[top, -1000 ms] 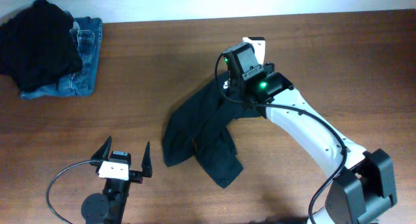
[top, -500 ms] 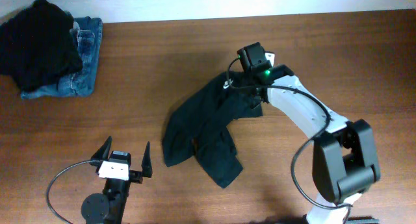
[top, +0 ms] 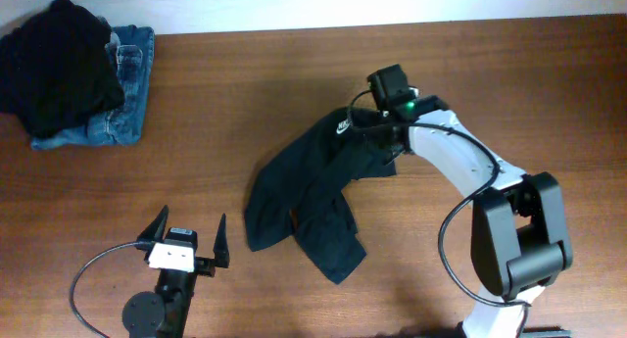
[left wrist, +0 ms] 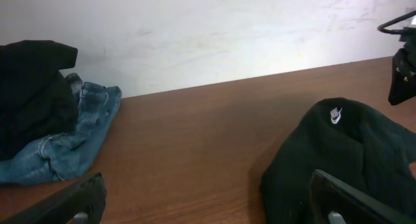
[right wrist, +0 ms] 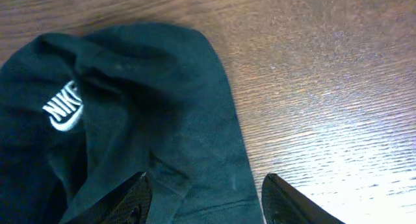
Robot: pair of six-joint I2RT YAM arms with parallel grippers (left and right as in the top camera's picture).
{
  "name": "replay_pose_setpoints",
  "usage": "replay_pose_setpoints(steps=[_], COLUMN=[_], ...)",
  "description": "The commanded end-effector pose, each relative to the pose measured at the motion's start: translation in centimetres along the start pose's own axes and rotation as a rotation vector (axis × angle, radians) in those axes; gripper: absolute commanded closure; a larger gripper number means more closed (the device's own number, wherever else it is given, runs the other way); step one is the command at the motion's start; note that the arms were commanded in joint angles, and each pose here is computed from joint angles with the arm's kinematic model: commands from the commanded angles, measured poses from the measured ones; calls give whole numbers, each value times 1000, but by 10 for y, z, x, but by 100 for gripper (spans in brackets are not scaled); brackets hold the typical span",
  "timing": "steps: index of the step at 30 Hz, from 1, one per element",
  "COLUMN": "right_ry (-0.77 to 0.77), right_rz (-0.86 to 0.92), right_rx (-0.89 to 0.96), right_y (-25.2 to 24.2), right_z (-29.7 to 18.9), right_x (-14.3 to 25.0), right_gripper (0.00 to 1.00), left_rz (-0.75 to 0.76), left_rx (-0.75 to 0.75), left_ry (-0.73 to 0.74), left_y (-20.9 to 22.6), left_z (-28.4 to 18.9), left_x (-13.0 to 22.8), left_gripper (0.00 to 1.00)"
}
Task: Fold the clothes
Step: 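Pull the hoodie right to spread it flat with the right gripper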
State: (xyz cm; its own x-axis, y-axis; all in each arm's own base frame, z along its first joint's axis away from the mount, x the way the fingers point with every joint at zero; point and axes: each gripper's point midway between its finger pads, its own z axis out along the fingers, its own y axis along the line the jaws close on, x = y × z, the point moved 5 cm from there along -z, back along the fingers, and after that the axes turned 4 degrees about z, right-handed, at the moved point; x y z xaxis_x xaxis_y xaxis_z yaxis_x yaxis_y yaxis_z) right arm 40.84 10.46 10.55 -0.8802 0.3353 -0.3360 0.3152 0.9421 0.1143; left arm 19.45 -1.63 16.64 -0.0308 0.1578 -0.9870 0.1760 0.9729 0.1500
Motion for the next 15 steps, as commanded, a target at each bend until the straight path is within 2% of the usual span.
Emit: replay_pose_setpoints(steps=[1, 15], right_ry=[90, 206], right_rz=[38, 123], right_rx=[-42, 43], right_y=[-7, -29], right_z=[10, 32], right_x=[7, 29], right_gripper=[39, 40], left_rz=[13, 13], left_rx=[-3, -3], left_ry=[-2, -2], left_y=[0, 0], left_z=[0, 0], left_x=[1, 1], left_gripper=[1, 1])
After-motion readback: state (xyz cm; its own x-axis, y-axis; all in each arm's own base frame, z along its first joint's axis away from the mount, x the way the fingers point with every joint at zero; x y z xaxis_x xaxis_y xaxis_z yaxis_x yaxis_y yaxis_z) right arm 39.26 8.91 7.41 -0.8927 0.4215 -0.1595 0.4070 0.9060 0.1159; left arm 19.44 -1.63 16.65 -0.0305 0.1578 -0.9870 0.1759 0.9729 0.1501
